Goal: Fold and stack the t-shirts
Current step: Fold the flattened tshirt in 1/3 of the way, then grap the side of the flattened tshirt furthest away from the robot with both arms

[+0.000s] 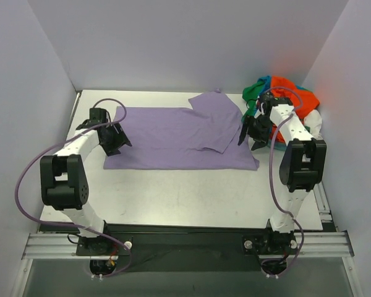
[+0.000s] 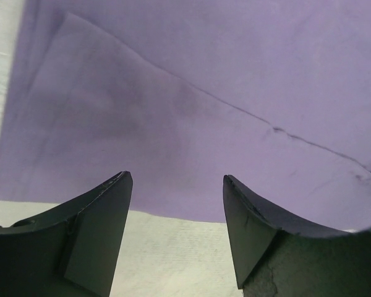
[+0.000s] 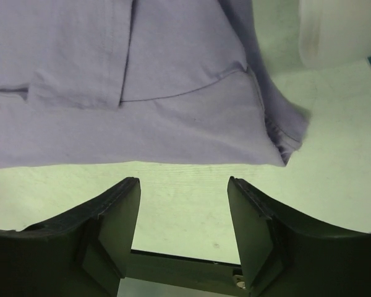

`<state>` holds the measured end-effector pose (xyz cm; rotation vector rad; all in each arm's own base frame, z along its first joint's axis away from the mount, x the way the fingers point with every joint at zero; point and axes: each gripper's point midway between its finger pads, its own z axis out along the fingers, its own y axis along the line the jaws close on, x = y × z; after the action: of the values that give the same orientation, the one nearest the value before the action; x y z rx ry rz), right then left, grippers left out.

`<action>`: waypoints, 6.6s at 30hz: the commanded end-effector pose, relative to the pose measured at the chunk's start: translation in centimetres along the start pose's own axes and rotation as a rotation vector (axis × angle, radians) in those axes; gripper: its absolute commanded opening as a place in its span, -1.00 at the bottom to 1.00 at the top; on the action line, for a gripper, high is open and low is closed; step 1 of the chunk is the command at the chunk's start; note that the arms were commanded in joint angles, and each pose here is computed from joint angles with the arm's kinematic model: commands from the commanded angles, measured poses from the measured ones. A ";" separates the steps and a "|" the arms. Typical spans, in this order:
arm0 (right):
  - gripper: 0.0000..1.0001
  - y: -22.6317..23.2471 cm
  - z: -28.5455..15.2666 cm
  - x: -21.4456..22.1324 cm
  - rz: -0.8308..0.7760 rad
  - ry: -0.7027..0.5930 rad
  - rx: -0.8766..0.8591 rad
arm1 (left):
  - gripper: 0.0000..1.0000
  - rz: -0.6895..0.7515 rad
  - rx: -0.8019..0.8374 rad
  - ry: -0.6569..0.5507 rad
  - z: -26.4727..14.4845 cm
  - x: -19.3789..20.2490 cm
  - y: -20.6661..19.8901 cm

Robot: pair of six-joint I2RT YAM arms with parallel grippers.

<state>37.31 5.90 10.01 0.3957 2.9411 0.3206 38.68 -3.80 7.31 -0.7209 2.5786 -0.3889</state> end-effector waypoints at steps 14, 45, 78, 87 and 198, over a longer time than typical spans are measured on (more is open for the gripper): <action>0.05 -2.8 5.4 1.1 -0.015 0.058 0.105 | 0.45 -0.137 -0.067 0.026 4.3 2.2 3.4; 0.03 -7.3 5.7 16.8 0.042 0.303 0.267 | 0.58 -0.154 -0.215 0.076 0.2 8.4 12.3; -0.11 8.1 7.5 15.9 -0.440 0.132 0.046 | 0.61 0.114 -0.065 -0.162 -8.2 7.3 6.7; -0.27 7.5 8.5 15.8 -0.452 0.129 0.077 | 0.61 0.126 -0.070 -0.141 -7.6 7.3 6.8; 0.33 -4.1 6.6 22.9 -0.053 0.214 0.165 | 0.62 -0.214 -0.089 0.032 -4.2 20.3 9.0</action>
<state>20.57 11.73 0.87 0.2483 3.0297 0.2574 20.89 -7.59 3.09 -0.9462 2.4554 -0.4626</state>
